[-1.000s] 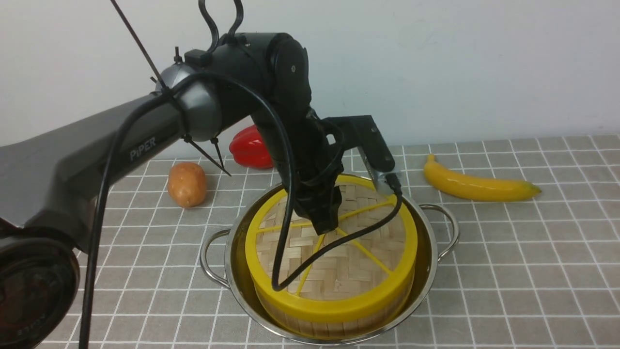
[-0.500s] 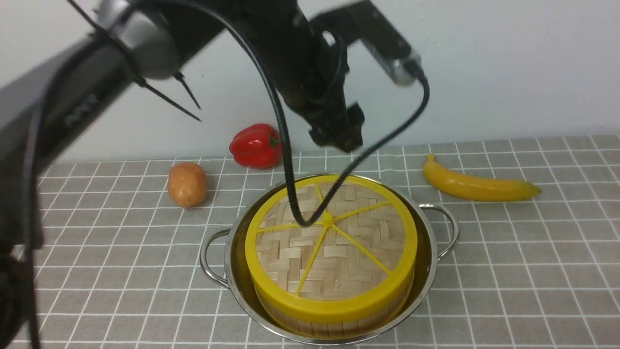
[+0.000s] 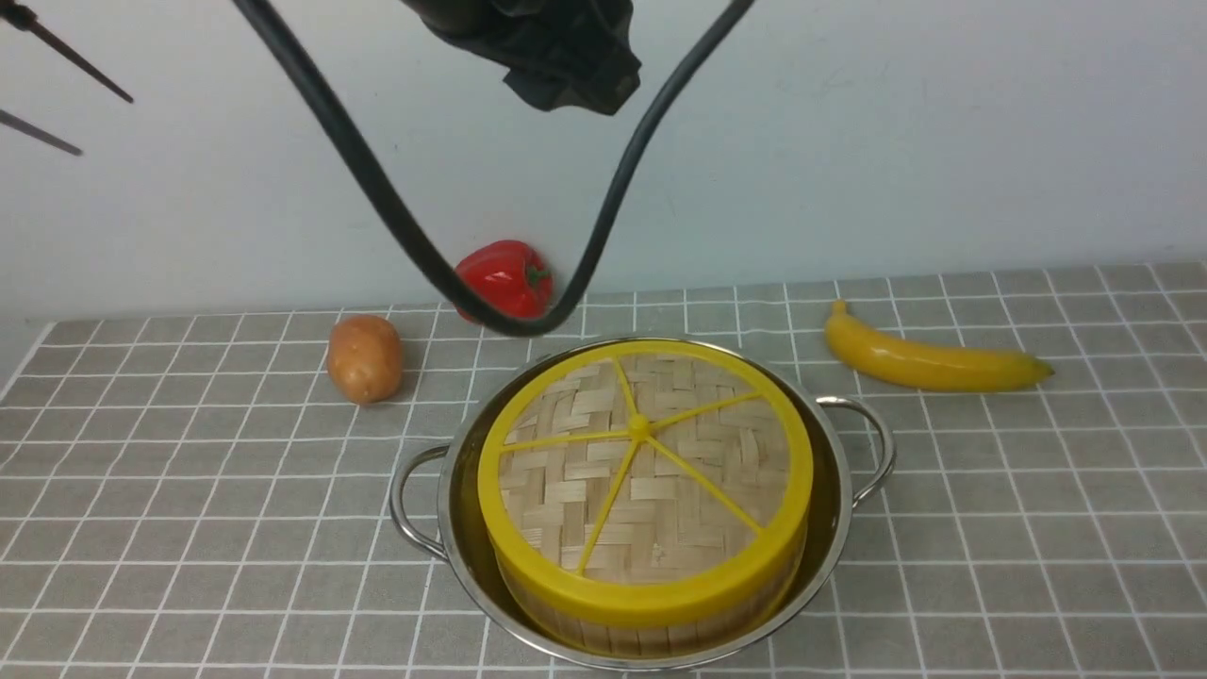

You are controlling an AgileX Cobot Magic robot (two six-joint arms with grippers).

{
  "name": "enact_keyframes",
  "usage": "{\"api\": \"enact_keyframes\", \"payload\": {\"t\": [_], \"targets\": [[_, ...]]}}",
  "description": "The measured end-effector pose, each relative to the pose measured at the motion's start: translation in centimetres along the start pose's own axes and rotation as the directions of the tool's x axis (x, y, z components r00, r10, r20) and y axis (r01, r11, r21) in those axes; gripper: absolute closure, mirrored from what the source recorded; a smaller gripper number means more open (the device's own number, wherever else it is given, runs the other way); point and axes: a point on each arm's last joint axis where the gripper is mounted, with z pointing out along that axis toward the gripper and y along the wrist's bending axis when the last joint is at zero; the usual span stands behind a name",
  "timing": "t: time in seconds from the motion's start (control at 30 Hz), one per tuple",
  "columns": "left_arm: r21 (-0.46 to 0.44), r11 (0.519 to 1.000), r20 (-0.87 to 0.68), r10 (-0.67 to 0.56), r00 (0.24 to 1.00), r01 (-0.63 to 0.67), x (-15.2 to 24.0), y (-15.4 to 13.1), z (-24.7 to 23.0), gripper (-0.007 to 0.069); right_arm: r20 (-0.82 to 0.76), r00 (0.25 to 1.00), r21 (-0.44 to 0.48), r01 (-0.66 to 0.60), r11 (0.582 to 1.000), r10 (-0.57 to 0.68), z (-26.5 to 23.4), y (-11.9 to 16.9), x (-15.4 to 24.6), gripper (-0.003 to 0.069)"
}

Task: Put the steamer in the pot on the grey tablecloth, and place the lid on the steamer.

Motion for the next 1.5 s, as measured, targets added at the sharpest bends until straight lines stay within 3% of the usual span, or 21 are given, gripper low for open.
{"api": "enact_keyframes", "payload": {"t": [0.37,0.47,0.6,0.77,0.93,1.13,1.37,1.5], "targets": [[-0.007,1.0,-0.005,0.0,1.0,0.0,0.8,-0.3,-1.2,0.0385,0.0,1.0,0.0,0.0,1.0,0.0,0.0,0.0,0.0,0.0416],[-0.039,0.999,0.013,0.0,1.0,0.001,2.9,-0.9,-4.3,0.0416,0.0,1.0,0.0,0.0,1.0,0.0,0.0,0.0,0.0,0.0416],[-0.15,0.985,0.198,-0.053,0.979,0.084,8.1,-1.3,-9.9,0.0433,0.0,1.0,0.0,0.0,1.0,0.0,0.0,0.0,0.0,0.0416],[-0.311,0.907,0.337,-0.173,0.925,0.283,17.3,-2.1,-12.8,0.0436,0.0,1.0,0.0,-0.001,1.0,0.001,0.0,0.0,0.0,0.0416],[-0.475,0.75,0.414,-0.271,0.869,0.46,27.0,-5.7,-12.3,0.0435,0.0,1.0,0.0,-0.001,1.0,0.001,0.0,0.0,0.0,0.0416],[-0.483,0.635,0.487,-0.377,0.787,0.603,33.4,-9.6,-9.1,0.0423,0.0,1.0,0.0,-0.001,1.0,0.001,0.0,0.0,0.0,0.0416],[-0.467,0.635,0.476,-0.405,0.78,0.615,37.0,-11.7,-5.8,0.0413,0.0,1.0,0.0,-0.001,1.0,0.001,0.0,0.0,0.0,0.0416],[-0.483,0.665,0.482,-0.34,0.807,0.569,38.2,-12.5,-4.8,0.0405,0.0,1.0,0.0,-0.001,1.0,0.001,0.0,0.0,0.0,0.0416]]}}
